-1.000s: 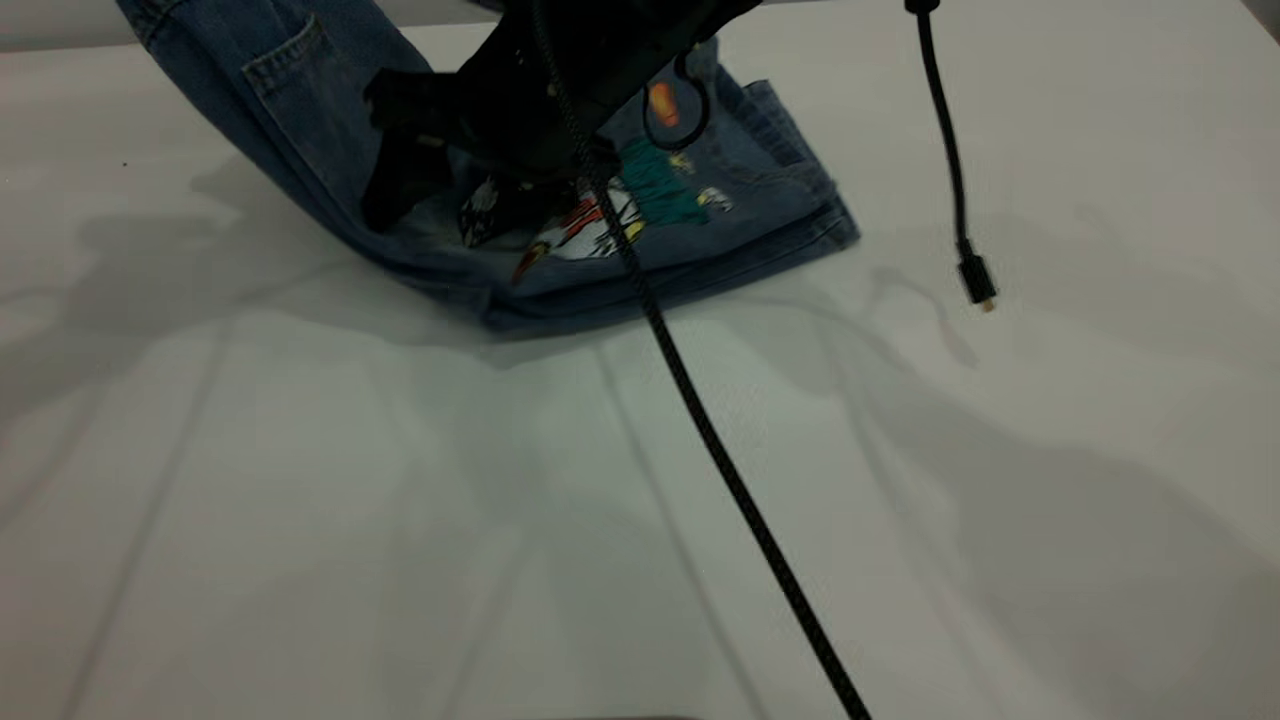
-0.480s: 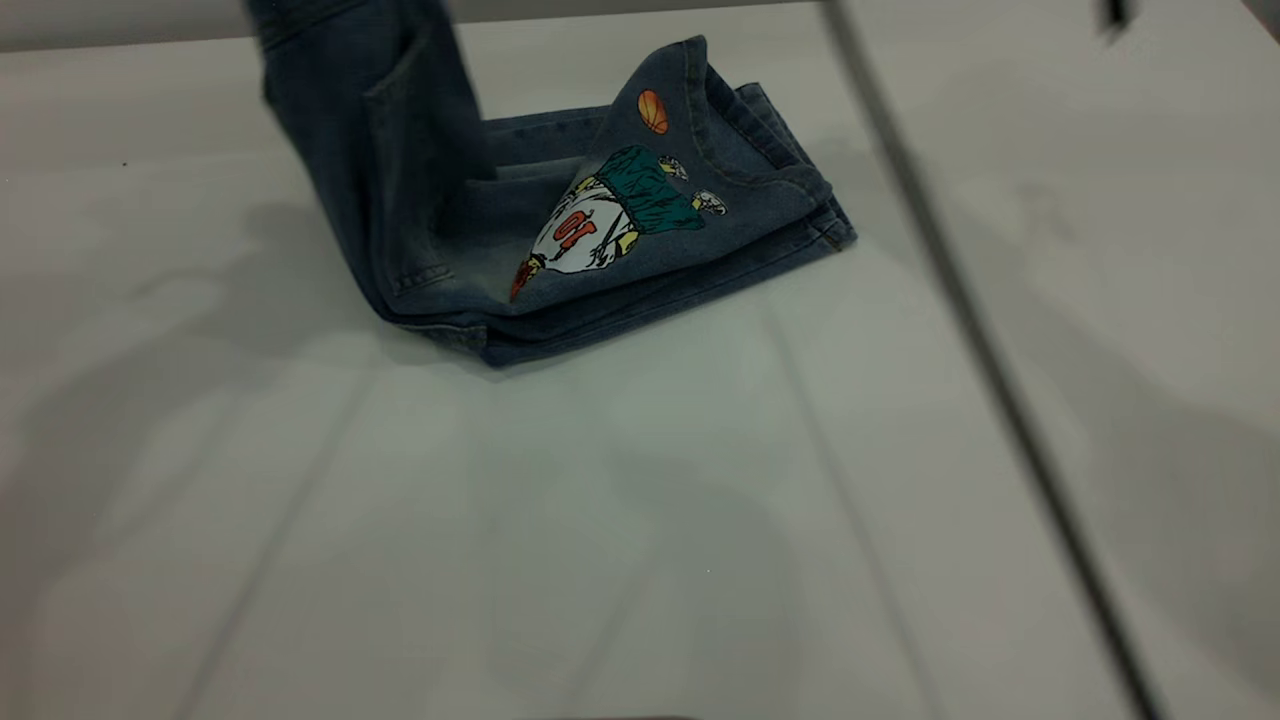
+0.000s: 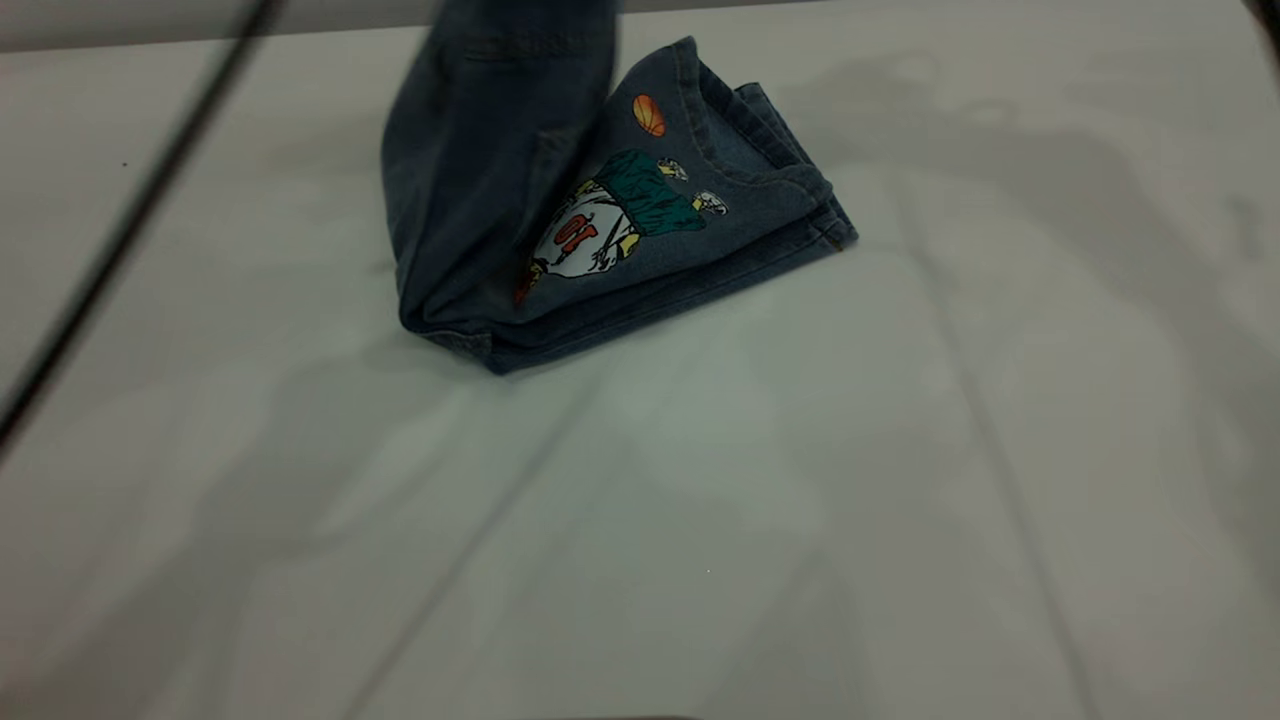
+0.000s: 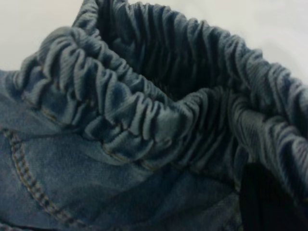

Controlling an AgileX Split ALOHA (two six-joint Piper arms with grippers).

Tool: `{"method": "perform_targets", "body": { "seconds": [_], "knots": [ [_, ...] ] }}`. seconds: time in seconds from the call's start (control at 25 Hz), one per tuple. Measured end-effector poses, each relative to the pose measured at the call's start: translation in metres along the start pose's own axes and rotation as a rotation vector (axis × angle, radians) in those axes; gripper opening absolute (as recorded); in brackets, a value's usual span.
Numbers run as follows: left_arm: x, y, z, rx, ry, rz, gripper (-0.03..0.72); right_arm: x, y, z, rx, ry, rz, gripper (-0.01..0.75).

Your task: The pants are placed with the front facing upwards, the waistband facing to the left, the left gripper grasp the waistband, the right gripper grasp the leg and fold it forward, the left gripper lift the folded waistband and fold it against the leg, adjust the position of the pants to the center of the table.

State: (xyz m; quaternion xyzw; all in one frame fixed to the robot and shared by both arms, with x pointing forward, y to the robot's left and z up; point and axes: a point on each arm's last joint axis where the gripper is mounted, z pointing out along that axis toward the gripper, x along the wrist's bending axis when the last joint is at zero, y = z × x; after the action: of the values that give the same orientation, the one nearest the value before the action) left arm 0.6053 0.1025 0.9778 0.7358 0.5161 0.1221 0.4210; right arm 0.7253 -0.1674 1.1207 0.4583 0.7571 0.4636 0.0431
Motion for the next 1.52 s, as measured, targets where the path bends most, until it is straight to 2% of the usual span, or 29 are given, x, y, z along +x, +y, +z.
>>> {"method": "perform_targets", "body": {
  "seconds": [0.12,0.32,0.44,0.52,0.76,0.88,1.04,1.32,1.44,1.52],
  "knots": [
    [-0.007,-0.005,0.028,0.02,-0.004,0.021,0.052,0.0,0.001,-0.006,0.004,0.0,-0.006,0.465],
    [-0.002,-0.019,0.069,0.072,-0.004,0.004,0.055,-0.001,-0.001,-0.006,0.022,-0.013,-0.013,0.465],
    [-0.001,-0.03,0.081,0.122,-0.031,0.0,0.097,-0.002,-0.001,-0.006,0.027,-0.018,-0.016,0.465],
    [-0.003,-0.033,0.082,0.148,-0.058,0.015,0.172,-0.002,-0.001,-0.006,0.031,-0.017,-0.016,0.465],
    [-0.012,-0.019,0.067,0.13,-0.11,0.118,0.531,-0.002,-0.005,-0.007,0.066,-0.015,-0.021,0.465],
    [-0.02,0.006,0.039,0.069,-0.12,0.224,0.608,-0.005,-0.009,-0.008,0.112,-0.04,-0.035,0.465],
    [-0.023,0.044,-0.012,-0.036,-0.096,0.308,0.587,-0.007,-0.011,-0.009,0.138,-0.048,-0.04,0.465],
    [0.008,0.089,-0.101,-0.169,-0.015,0.239,0.549,0.006,-0.019,0.014,0.186,-0.011,-0.048,0.465],
    [0.009,0.096,-0.129,-0.199,-0.015,0.228,0.549,0.024,-0.039,0.054,0.28,0.017,-0.048,0.465],
    [0.005,0.099,-0.141,-0.215,-0.023,0.234,0.549,0.034,-0.058,0.085,0.381,-0.037,-0.072,0.465]
  ]
}}
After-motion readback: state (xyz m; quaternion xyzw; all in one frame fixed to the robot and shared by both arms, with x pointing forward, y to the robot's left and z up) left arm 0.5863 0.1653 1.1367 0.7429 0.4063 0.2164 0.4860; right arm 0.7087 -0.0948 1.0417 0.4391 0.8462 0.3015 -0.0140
